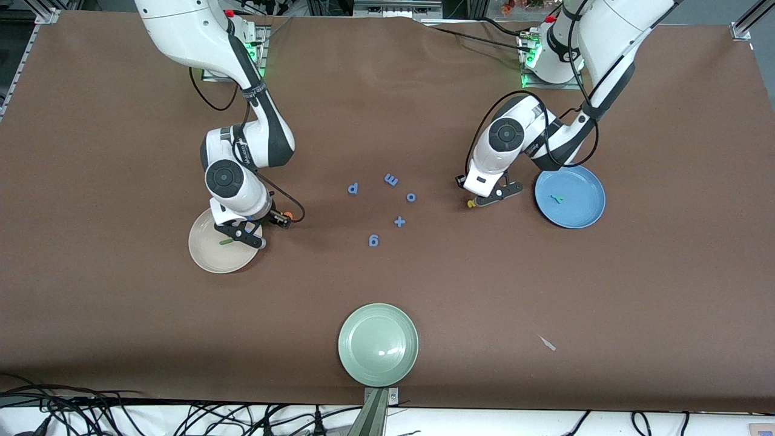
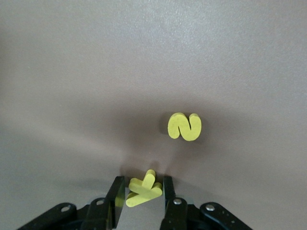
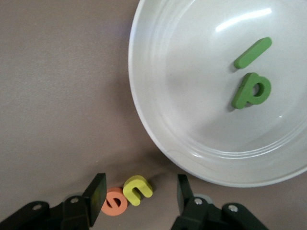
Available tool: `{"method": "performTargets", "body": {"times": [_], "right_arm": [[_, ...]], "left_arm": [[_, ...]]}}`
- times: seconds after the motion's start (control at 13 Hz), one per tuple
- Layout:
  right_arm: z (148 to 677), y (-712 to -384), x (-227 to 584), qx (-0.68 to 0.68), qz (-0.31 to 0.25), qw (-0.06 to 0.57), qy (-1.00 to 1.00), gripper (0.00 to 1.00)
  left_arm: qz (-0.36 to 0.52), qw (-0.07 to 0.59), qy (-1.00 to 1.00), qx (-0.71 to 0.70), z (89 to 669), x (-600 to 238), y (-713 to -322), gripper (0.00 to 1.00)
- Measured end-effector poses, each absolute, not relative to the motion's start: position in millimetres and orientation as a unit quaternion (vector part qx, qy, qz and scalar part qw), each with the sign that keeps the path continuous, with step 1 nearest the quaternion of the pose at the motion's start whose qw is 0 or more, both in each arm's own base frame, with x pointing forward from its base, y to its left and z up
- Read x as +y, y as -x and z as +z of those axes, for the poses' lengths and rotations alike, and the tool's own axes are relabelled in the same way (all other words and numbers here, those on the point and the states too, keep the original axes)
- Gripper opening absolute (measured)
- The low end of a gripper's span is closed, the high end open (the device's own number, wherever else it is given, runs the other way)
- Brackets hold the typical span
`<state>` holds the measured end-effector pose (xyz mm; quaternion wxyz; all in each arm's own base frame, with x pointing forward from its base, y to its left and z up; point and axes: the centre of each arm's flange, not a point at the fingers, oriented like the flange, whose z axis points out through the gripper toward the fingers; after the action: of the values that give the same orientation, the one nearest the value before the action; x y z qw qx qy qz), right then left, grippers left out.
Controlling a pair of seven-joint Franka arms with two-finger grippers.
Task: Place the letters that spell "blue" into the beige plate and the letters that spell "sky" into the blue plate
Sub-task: 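Carry the yellow k into the blue plate with the left gripper and release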
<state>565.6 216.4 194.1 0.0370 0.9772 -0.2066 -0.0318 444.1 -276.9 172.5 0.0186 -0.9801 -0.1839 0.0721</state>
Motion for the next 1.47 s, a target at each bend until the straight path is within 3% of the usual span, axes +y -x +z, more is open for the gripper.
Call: {"method": "performTargets", "body": {"times": [0.31, 0.85, 1.16, 1.47], "right_arm": [[179.6, -562.0, 203.5, -0.221, -0.024, 0.033, -0.974, 0.67], [172.9, -547.9, 225.6, -0.257, -0.022, 0.023, -0.966, 0.67], [172.0, -543.1, 237.1, -0.259, -0.023, 0.02, -0.965, 0.66], [172.4, -544.3, 235.1, -0.242, -0.023, 0.02, -0.97, 0.66]], "left_arm": [[0.072, 0.019, 0.98, -0.187, 172.4, -273.9, -445.8, 0.32], [0.068, 0.023, 0.979, -0.191, 178.9, -270.1, -451.4, 0.32], [0.06, 0.031, 0.976, -0.206, 220.1, -251.2, -480.9, 0.32], [0.091, 0.025, 0.98, -0.173, 267.1, -159.2, -518.8, 0.32]]}}
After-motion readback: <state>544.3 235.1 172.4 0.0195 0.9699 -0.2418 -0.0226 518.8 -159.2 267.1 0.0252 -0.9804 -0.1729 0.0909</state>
